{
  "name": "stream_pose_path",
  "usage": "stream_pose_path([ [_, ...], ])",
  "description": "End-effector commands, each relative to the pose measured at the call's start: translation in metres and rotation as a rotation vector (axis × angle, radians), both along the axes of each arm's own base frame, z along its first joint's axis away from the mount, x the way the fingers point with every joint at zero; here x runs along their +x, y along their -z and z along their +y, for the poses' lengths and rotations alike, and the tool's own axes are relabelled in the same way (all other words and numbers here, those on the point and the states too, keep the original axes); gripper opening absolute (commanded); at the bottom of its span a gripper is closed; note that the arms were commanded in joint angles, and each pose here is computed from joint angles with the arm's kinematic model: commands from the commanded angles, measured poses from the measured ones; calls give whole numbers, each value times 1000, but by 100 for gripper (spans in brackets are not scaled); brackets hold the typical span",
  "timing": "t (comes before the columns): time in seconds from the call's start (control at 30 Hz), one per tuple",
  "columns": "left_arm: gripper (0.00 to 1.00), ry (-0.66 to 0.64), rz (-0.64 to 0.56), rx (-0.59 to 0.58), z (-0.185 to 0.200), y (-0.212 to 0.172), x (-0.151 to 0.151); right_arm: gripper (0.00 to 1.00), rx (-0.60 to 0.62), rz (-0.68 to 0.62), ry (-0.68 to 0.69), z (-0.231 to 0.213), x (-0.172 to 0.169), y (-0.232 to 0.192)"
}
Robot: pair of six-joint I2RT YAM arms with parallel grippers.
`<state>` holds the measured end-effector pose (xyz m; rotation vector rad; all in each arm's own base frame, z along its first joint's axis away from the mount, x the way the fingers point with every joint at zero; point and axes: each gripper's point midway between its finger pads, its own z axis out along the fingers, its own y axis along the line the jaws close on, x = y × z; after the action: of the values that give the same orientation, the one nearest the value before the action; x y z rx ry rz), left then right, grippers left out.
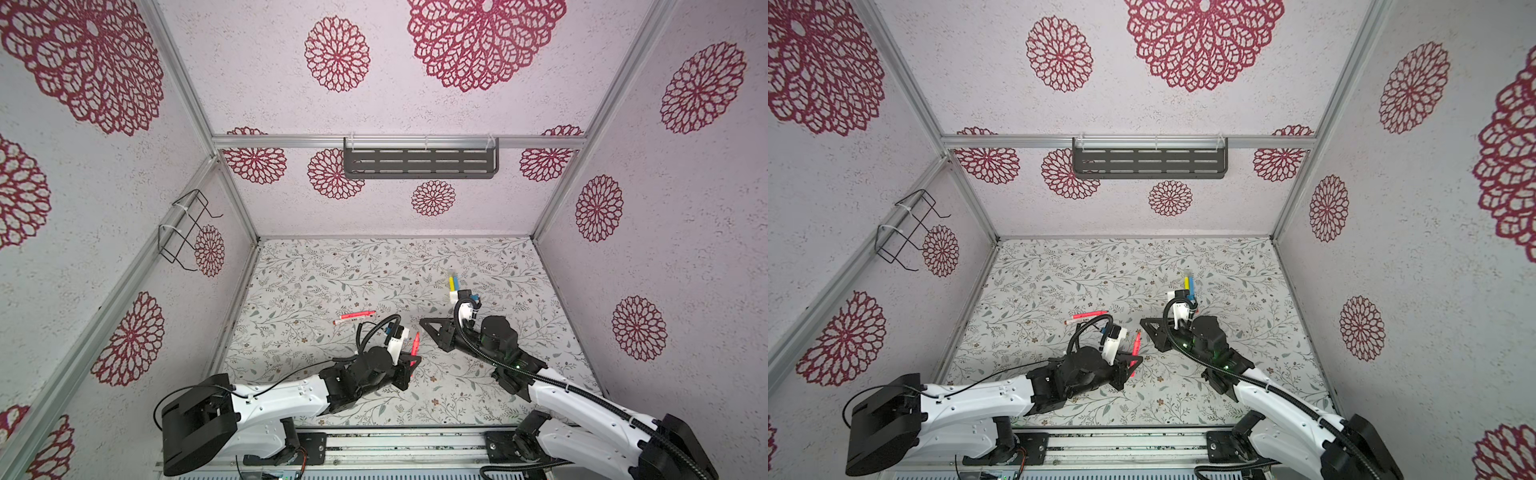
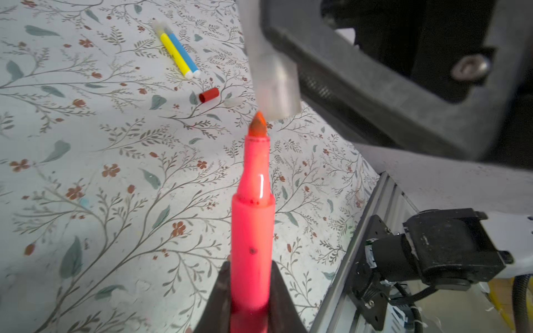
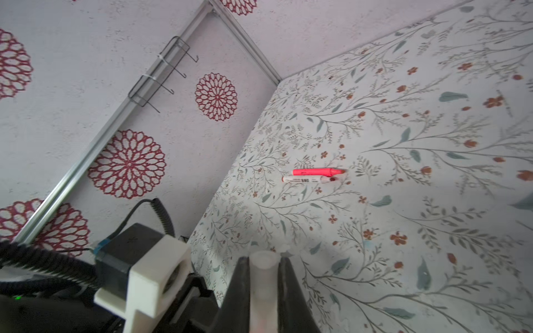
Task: Insert the pens into the pen caps
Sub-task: 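Carry the clear cap with the right gripper above the pink highlighter tip, then lower the clear cap with the right gripper onto the left-held highlighter tip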
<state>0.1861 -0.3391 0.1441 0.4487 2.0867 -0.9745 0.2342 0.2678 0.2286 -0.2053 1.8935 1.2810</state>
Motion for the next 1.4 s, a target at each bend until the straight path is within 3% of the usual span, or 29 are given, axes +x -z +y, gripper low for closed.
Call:
stream_pose_path([
  [0.0,0,51,-25,-83,-16,-23,-5,7,140,-107,-27,7,-5,-46],
  [0.3,0,37,-21,-98,-12,-24,-5,7,141,-112,-40,14,-7,-47],
  [0.7,0,18,-21,-102,-6,-23,-5,7,134,-112,44,3,2,-48],
  [1.37,0,-15,-42,-125,1,-32,0,6,167,-107,-22,8,-16,-42],
])
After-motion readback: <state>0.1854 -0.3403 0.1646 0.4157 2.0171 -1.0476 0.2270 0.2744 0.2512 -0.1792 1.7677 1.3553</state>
